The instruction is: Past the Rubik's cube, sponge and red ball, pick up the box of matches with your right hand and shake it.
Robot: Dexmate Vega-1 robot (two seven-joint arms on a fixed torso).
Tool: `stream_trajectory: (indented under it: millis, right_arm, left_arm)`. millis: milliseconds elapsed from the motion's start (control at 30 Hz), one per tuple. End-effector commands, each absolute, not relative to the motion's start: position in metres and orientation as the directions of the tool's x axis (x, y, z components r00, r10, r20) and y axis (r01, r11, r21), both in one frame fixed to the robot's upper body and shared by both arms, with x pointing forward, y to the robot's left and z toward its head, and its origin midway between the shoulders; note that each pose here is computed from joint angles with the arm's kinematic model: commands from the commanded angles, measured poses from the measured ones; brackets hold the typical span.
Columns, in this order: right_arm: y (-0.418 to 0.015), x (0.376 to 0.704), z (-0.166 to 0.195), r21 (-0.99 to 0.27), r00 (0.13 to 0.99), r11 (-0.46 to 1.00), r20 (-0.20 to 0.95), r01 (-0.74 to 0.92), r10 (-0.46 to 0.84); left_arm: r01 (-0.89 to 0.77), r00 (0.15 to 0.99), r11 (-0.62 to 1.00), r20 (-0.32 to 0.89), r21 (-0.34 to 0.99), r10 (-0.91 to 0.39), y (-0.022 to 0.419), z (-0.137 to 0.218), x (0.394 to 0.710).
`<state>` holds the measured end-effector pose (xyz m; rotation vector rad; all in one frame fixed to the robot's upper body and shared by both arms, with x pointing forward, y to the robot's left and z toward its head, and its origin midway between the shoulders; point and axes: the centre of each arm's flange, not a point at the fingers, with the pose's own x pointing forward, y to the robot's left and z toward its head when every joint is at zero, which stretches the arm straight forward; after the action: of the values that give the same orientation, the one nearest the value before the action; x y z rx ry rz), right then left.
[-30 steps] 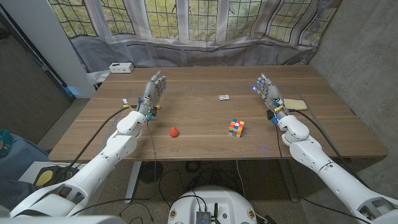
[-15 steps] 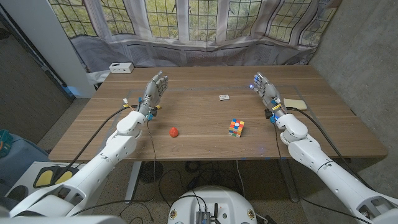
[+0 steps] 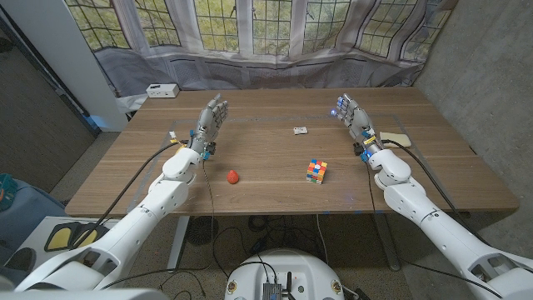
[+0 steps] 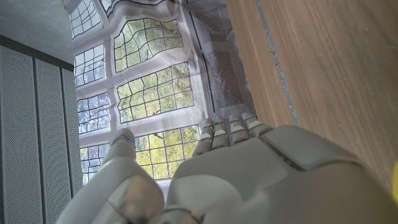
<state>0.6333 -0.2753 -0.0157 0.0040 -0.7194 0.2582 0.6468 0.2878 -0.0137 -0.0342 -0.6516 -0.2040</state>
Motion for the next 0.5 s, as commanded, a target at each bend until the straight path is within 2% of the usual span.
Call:
stream_trajectory:
  millis: [33,500]
  right_arm:
    - [-0.282,0.63,-0.009,-0.104,0.689,0.955,0.671,-0.279,0.274]
    - [-0.277,0.61,-0.003,-0.14,0.683,0.965,0.684,-0.223,0.257]
  left_arm:
    - [0.236,0.751,0.972,0.632,0.014,-0.192,0.263,-0.008,0.638]
    - [0.231,0.747,0.97,0.625,0.078,-0.228,0.266,0.002,0.639]
